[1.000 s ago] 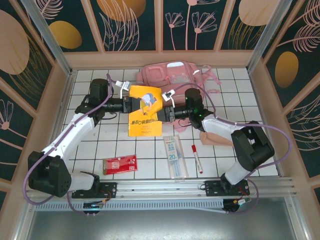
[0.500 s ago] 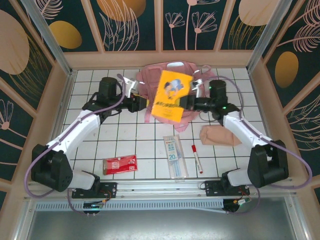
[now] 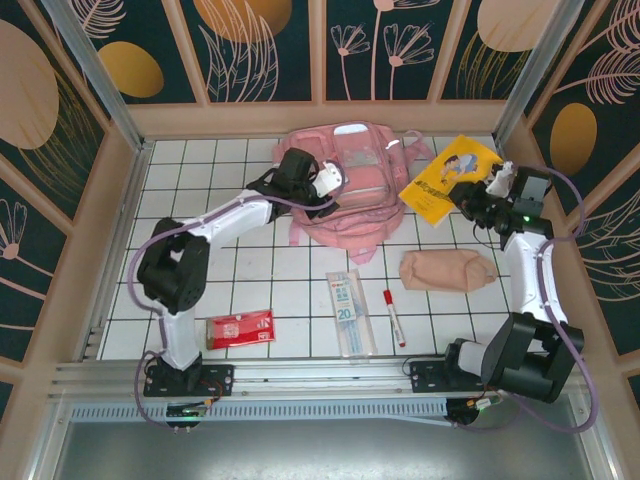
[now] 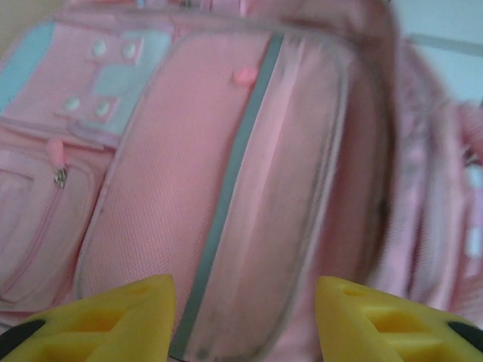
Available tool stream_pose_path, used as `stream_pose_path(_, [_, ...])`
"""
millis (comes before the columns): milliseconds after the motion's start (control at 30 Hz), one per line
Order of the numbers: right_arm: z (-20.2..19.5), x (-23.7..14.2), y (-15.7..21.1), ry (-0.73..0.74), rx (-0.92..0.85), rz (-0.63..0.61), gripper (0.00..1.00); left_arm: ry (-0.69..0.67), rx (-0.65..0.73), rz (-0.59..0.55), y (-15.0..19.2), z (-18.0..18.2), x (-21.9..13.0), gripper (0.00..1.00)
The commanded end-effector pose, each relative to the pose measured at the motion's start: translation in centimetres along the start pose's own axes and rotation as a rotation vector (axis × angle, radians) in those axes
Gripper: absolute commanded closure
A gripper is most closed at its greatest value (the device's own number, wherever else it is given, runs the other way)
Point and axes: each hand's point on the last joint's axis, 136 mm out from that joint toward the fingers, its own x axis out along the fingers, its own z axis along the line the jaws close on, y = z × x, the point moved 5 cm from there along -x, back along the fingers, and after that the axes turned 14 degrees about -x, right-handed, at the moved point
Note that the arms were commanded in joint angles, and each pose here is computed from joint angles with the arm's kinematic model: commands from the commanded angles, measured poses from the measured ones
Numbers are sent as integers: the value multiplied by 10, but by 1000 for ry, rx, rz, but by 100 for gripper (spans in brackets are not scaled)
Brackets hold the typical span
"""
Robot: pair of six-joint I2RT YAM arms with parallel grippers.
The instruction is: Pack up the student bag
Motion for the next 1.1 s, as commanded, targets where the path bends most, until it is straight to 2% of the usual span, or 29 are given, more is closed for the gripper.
stream_pose_path(0, [14, -13, -1, -51, -67, -21, 100, -60, 142, 105, 15, 14, 19, 49])
stream_pose_path(167, [14, -14, 1, -45, -78, -14, 100, -76, 216, 169, 38, 18, 42, 44])
stream_pose_path(367, [13, -11, 7, -69, -58, -1, 100, -100, 200, 159, 25, 29, 61, 44])
stream_pose_path(533, [13, -14, 11, -54, -71, 12, 100, 124, 301, 180, 26, -1, 35, 42])
stream_pose_path(633, [13, -17, 13, -33, -86, 12, 100, 153, 331, 180, 34, -3, 17, 41])
stream_pose_path(700, [13, -17, 14, -35, -89, 16, 100, 166, 346, 190, 40, -1, 14, 36])
stream_pose_path(900, [15, -13, 13, -39, -97, 32, 100, 110, 377, 274, 53, 13, 31, 36])
stream_pose_path(1067, [14, -11, 14, -22, -104, 39, 100, -94, 349, 230, 43, 40, 52, 37])
